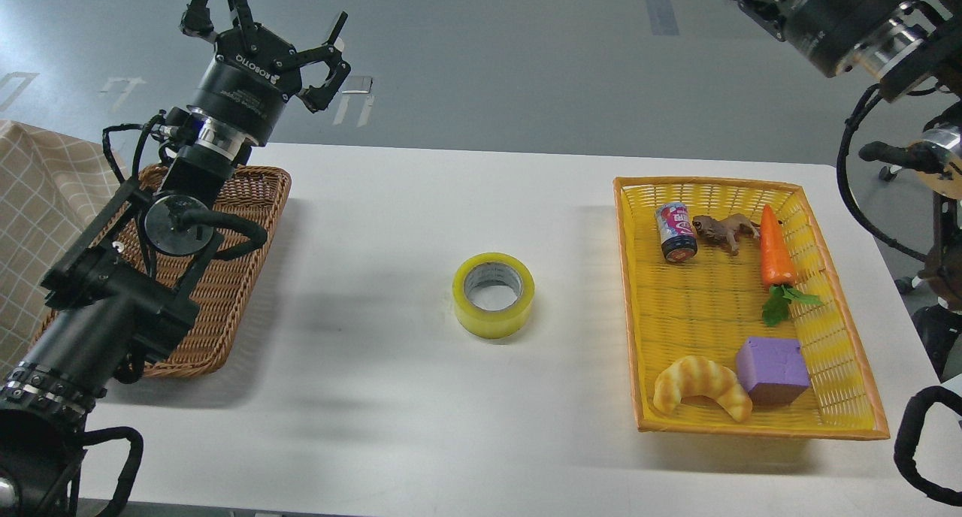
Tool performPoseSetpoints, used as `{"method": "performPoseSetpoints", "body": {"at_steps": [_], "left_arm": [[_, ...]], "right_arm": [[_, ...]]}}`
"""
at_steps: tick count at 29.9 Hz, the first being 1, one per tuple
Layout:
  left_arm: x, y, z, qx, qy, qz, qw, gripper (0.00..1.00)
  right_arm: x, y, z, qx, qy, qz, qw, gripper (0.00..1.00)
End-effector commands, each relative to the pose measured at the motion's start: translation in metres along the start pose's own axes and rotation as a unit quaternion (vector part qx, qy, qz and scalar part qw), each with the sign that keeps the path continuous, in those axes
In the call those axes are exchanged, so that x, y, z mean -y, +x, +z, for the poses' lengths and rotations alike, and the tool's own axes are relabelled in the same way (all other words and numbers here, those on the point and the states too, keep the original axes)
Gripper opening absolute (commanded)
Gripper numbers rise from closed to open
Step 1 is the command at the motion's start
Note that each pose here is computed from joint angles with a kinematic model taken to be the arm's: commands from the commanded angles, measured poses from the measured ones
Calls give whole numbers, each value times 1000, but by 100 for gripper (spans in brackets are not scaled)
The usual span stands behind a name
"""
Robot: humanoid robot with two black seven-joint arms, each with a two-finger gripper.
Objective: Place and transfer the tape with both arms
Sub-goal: 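Raise the right gripper away from the tape roll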
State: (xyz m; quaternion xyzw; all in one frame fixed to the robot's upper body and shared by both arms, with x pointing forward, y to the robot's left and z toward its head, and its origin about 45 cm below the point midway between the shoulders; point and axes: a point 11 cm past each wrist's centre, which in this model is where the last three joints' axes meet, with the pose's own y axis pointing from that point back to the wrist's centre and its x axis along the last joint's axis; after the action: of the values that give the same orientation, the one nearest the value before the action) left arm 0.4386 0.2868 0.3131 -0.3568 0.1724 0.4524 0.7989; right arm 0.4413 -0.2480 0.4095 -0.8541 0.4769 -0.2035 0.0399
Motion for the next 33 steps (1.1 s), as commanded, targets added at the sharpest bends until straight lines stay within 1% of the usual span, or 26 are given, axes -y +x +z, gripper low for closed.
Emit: {"method": "performPoseSetpoints", "body": {"at_steps": [1,5,8,9,13,16,18,26,29,33], "left_arm": [[-1,1,0,1,1,1,1000,98],[-1,1,1,3,1,2,1000,98],[-1,1,2,9,2,0,1000,98],[-1,1,2,12,4,-1,1000,98],[-1,2,9,41,12,-3,999,98],[-1,2,9,44,14,-4,999,98],[1,1,9,53,17,-8,998,98],[9,-9,4,139,54,-35,988,98],[11,-11,0,178,73,-46,980,98],[16,-17,-6,262,110,-69,956,98]], "right_arm": [[-13,9,9,84,30,36,995,100],[-23,14,14,174,75,71,979,100],[-27,15,18,205,94,90,970,100],[-29,16,19,210,99,96,968,100],[-45,25,20,220,155,134,954,100],[-55,26,23,219,179,148,948,100],[-62,25,29,221,186,156,945,100],[-77,22,46,241,180,171,938,99],[-83,22,55,259,177,180,932,99],[-88,23,76,305,168,197,916,99]]}}
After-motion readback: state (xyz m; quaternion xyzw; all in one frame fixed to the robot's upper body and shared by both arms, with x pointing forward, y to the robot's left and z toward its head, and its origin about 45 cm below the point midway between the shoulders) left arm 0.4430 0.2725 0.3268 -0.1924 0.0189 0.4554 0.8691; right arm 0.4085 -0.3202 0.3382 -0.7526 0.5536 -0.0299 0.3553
